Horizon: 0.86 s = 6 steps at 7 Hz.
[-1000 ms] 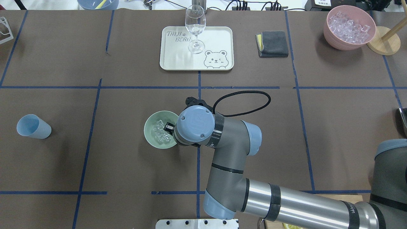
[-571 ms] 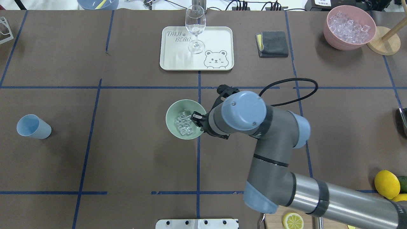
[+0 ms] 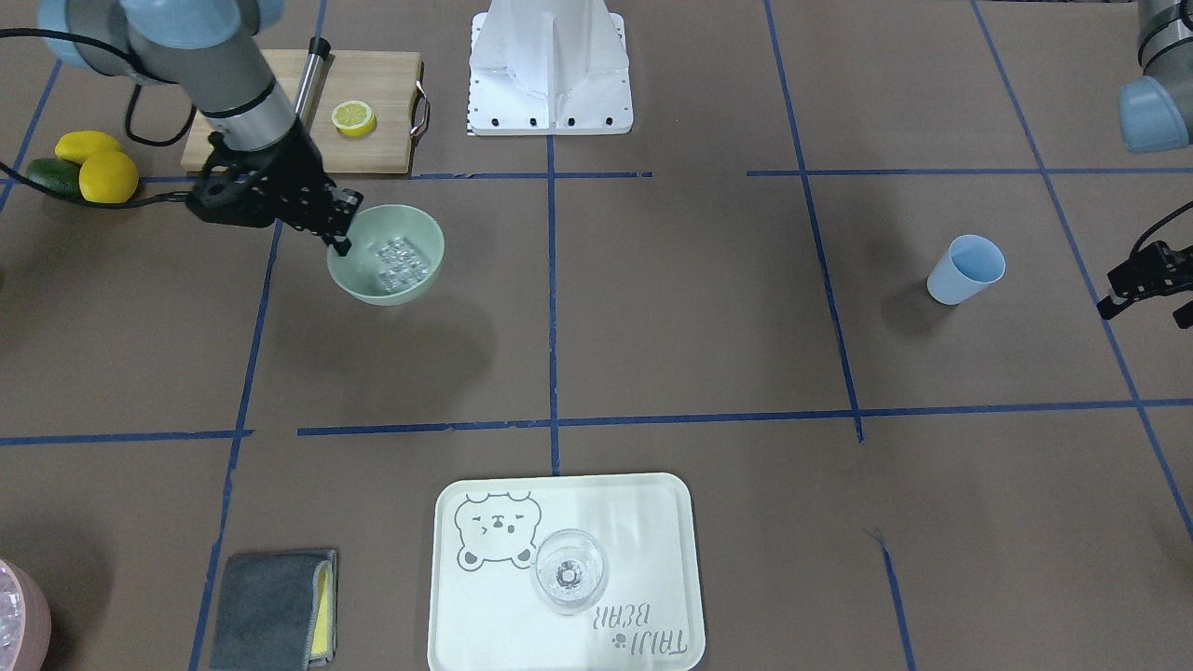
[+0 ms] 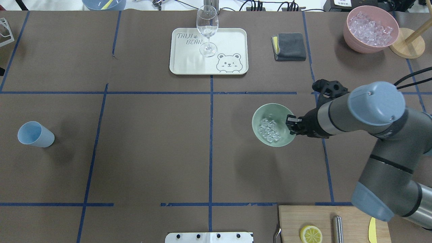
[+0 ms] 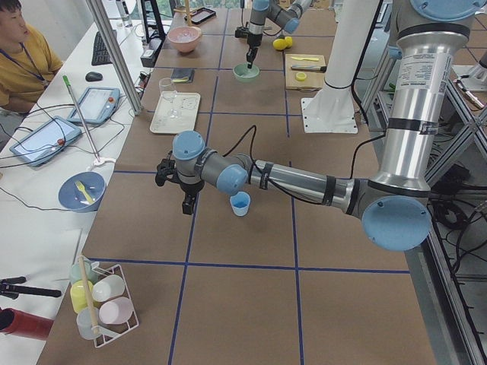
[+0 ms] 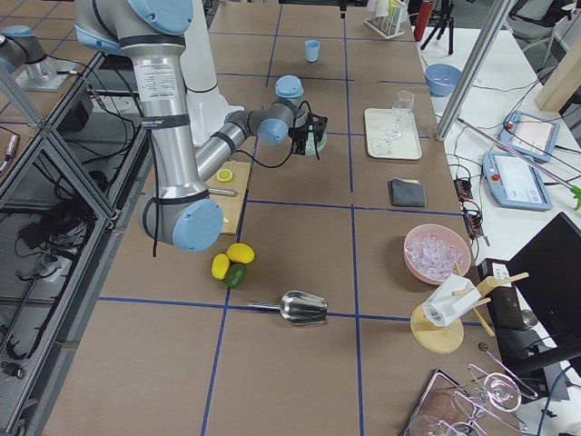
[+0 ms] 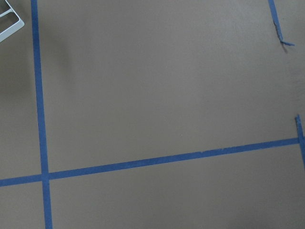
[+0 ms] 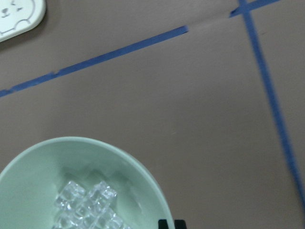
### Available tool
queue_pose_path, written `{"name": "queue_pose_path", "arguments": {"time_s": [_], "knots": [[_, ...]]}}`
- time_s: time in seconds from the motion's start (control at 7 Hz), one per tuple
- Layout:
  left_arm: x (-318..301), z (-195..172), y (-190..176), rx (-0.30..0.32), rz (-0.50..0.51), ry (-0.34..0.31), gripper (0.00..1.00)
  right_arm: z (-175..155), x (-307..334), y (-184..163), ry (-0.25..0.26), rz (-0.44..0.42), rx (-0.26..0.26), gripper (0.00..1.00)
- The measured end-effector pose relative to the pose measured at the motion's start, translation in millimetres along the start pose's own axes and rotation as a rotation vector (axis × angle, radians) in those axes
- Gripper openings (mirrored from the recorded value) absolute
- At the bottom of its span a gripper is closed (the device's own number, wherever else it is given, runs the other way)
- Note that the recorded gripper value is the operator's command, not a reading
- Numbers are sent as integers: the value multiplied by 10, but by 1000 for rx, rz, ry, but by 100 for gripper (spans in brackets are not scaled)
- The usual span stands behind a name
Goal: Pour ice into bowl
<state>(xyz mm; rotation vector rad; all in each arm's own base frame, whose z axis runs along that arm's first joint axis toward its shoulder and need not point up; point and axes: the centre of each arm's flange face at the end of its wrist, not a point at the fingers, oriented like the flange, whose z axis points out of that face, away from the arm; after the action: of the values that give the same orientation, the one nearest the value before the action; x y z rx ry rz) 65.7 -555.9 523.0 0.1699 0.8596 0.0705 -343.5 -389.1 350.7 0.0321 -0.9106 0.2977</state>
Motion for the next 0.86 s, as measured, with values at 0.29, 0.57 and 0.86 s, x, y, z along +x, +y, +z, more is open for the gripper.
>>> {"name": "queue_pose_path", "arguments": {"time_s": [0.29,0.57,0.86], "knots": [[-143,-196,-13,-30,57,-25,100,6,1101,-358,50,-106,-11,0],[-220,-279,-1,-34,72,-34,100,179,1934,-490,-1,-127,-41,0],[-235,-283,6,-35,70,-35,100,269,2370,-504,-12,-105,-74,0]]}}
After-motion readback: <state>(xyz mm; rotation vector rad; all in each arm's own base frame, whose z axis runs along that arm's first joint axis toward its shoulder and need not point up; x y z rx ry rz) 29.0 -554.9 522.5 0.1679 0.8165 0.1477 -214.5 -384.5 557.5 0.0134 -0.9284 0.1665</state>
